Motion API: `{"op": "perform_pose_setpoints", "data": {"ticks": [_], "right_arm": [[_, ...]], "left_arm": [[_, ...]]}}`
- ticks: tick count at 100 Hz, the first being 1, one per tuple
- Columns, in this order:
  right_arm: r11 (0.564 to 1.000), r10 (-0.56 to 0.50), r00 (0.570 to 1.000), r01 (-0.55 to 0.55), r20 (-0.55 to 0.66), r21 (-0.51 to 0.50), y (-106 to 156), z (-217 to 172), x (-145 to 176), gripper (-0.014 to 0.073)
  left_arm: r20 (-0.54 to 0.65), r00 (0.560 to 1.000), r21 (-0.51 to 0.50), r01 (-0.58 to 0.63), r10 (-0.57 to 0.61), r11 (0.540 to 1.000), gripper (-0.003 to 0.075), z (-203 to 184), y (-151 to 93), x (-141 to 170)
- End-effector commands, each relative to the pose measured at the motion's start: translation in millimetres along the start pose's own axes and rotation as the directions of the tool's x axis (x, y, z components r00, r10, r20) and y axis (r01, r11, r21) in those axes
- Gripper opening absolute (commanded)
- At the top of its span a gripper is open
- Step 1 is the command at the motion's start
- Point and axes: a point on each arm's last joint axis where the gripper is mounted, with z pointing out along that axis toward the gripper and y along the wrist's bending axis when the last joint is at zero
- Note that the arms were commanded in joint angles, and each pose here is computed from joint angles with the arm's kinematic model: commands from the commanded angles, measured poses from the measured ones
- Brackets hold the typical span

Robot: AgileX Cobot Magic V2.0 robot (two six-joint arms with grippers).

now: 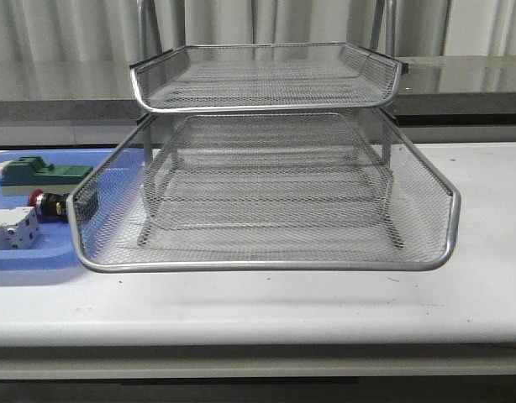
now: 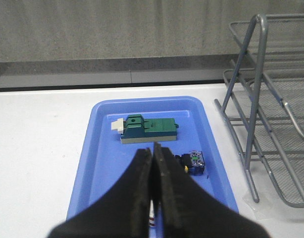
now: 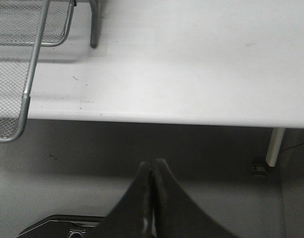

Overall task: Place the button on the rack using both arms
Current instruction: 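Release the tray and withdraw the right gripper, then lower the left gripper onto the red push button and grasp it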

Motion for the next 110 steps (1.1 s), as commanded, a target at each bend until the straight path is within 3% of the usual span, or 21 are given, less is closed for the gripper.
{"op": "perform_pose_setpoints", "data": {"ticks": [1,19,36,63,74,84,94,103,108,110], "right_arm": [[1.000,-0.008,0.996,0.007,0.084,0.004,0.2,-8.2,-11.2,-0.0068],[1.000,-0.008,0.996,0.007,0.084,0.004,0.2,-8.2,-11.2,-0.0068],[1.000,-0.008,0.996,0.007,0.084,0.004,0.2,-8.2,-11.2,-0.0068],[1.000,-0.008,0.996,0.007,0.084,0.004,0.2,-8.2,-11.2,-0.0068],[1.000,-0.008,0.996,0.007,0.084,0.004,0.2,-8.2,-11.2,-0.0068],[1.000,-0.008,0.996,0.007,0.084,0.004,0.2,-8.2,-11.2,-0.0068],[1.000,-0.008,0.996,0.007,0.084,0.004,0.2,-8.2,-11.2,-0.0068],[1.000,-0.008,0.996,0.007,0.084,0.004,0.2,-8.2,-11.2,-0.0068],[1.000,-0.008,0.996,0.007,0.084,0.004,0.2,-8.2,-11.2,-0.0068],[1.000,-0.008,0.996,0.007,0.084,0.004,0.2,-8.2,-11.2,-0.0068]], "left_arm": [[0.024,1.000,-0.003,-0.007,0.007,1.000,-0.0020,20.6,-0.6,-28.4],[-0.150,0.989,-0.010,-0.008,0.006,1.000,-0.0020,73.7,-1.5,-52.3],[-0.329,0.944,-0.011,-0.025,0.020,1.000,-0.0020,127.5,-1.6,-61.5],[-0.427,0.903,0.004,-0.063,0.059,0.998,-0.0020,184.7,-1.7,-67.8],[-0.458,0.879,0.044,-0.129,0.135,0.991,-0.0011,192.2,-1.8,-64.5],[-0.474,0.863,0.068,-0.165,0.177,0.984,0.0104,192.6,-1.9,-63.1],[-0.474,0.862,0.069,-0.167,0.180,0.984,0.0337,192.6,-1.9,-63.1],[-0.474,0.862,0.069,-0.167,0.180,0.984,0.0624,192.6,-1.9,-63.1],[-0.474,0.861,0.067,-0.174,0.185,0.982,0.0724,192.6,-1.4,-63.1],[-0.474,0.860,0.066,-0.179,0.189,0.982,0.0712,192.6,-1.1,-63.1]]}}
